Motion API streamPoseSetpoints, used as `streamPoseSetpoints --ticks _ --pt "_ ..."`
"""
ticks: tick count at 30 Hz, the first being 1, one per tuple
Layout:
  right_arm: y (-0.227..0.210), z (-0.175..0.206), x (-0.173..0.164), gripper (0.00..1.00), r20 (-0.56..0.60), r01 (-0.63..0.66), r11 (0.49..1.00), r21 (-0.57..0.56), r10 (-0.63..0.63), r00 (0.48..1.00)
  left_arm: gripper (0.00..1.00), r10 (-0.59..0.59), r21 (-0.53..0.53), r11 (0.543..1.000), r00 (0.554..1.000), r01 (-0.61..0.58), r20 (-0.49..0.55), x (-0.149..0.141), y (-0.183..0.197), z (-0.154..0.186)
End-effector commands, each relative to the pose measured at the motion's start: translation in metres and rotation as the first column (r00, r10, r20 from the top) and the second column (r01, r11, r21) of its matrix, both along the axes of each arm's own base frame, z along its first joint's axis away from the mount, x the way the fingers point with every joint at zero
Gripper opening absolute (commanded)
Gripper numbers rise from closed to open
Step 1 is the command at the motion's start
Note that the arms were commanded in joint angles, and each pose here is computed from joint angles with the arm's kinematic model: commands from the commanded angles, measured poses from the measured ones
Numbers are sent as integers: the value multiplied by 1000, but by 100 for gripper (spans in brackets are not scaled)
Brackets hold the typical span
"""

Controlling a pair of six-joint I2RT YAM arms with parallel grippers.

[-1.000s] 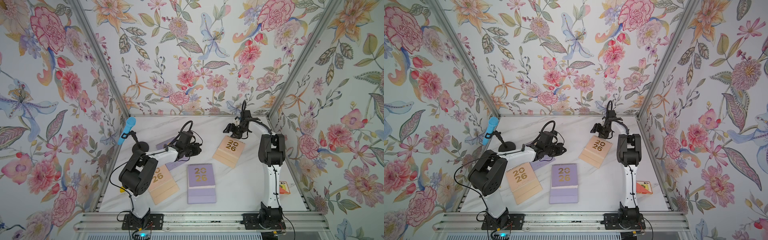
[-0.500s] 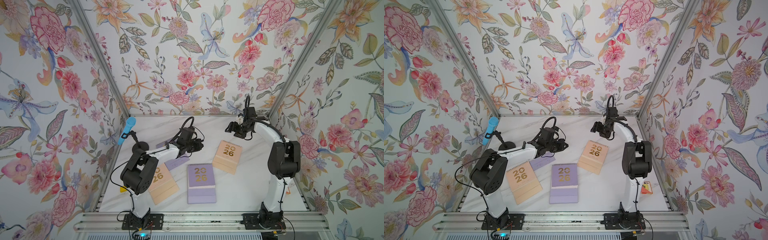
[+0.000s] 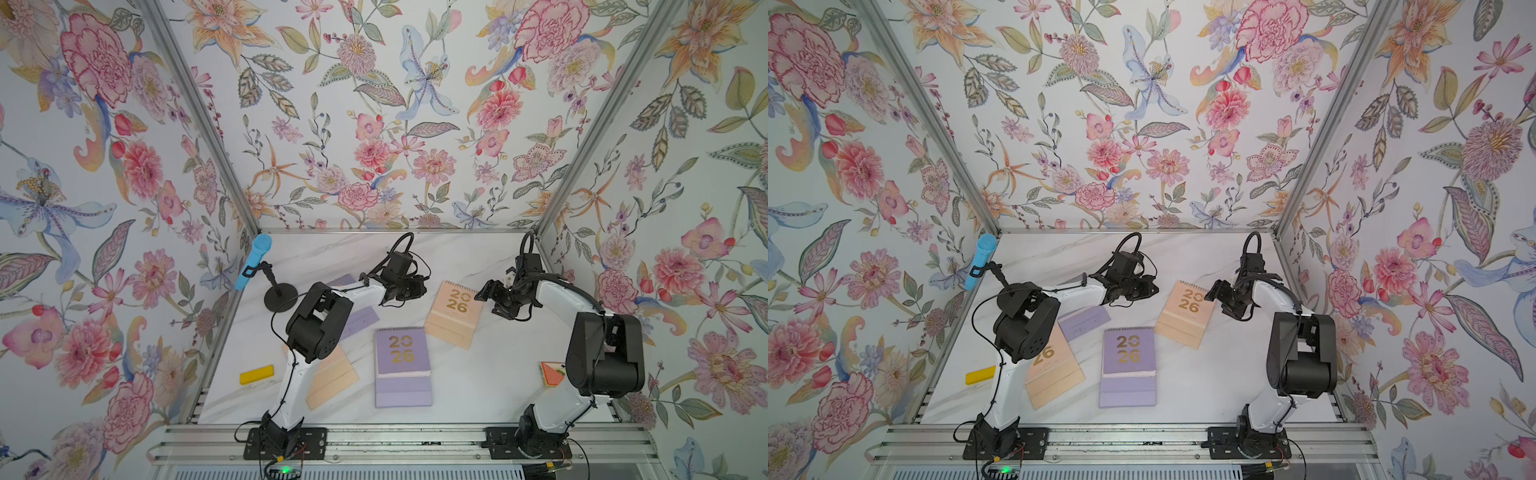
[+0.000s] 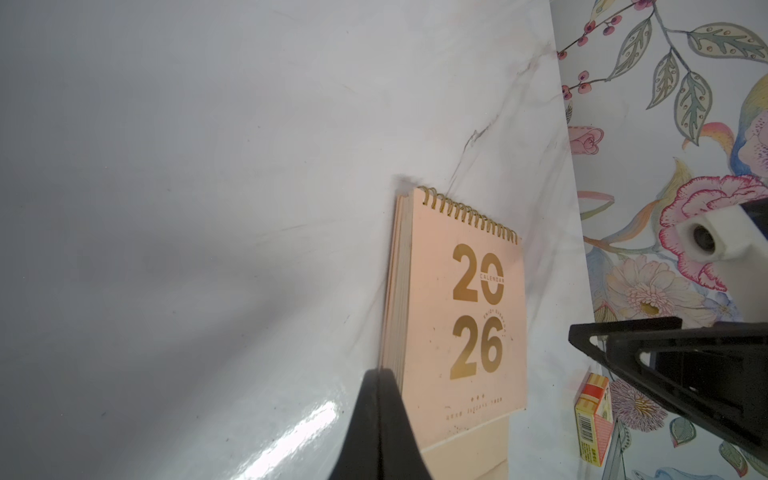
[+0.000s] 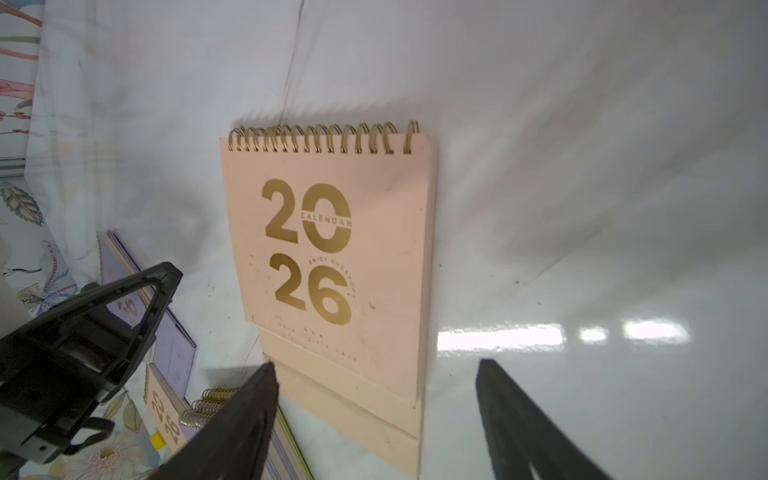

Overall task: Stack the calendars
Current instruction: Pick up the calendar at the center of the board.

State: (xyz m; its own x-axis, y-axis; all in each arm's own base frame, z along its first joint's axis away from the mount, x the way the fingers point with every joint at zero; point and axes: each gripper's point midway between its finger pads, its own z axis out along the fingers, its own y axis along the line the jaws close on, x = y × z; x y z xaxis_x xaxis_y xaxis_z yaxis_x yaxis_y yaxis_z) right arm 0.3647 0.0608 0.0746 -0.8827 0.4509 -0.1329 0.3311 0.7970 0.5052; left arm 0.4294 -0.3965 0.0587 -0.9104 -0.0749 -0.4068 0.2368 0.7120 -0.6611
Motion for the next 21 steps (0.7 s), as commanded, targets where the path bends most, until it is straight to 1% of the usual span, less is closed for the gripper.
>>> streamPoseSetpoints --ticks 1,10,21 --pt "4 10 4 77 72 9 999 37 -12 997 0 -27 4 1000 999 27 -18 0 -9 -7" --pt "10 -8 -5 77 57 1 997 77 -5 998 0 -53 9 999 998 53 -47 -1 -20 -24" --pt "22 -28 -10 77 33 -26 995 92 23 999 0 -78 9 997 994 79 -82 -13 -30 -41"
